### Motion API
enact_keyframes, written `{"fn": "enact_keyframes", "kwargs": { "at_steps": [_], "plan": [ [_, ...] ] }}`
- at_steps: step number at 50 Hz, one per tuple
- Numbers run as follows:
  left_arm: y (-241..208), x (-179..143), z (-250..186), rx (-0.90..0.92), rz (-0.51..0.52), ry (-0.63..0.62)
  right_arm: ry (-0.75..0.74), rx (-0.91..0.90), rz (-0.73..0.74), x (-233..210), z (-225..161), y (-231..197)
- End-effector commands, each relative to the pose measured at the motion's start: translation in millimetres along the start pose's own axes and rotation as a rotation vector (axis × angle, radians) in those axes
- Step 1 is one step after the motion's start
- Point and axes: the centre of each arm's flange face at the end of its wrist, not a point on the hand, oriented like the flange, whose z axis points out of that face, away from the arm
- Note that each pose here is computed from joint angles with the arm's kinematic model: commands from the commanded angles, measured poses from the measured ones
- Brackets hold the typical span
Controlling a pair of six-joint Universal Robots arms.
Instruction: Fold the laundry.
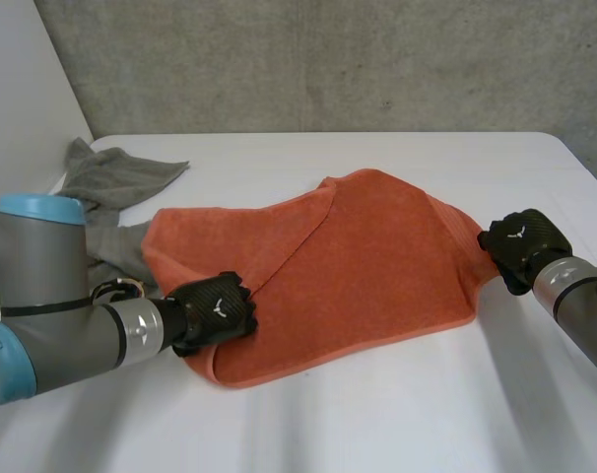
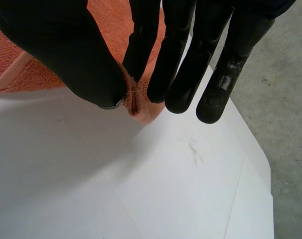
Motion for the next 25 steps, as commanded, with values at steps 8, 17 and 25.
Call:
{"fn": "enact_keyframes", "kwargs": {
  "at_steps": [8,17,25],
  "plan": [
    [21,-25,14,-0.169,0.091,-0.227,0.011,0.000,-0.009,5,0,-3],
    [-10,-53,-15,-0.109,0.017,-0.415,0.076,0.021,-0.062,44,-24,-35],
    [-34,-73,-56,-0.068,-0.166,-0.587,0.084,0.001,-0.078,75,-51,-61]
  ]
}}
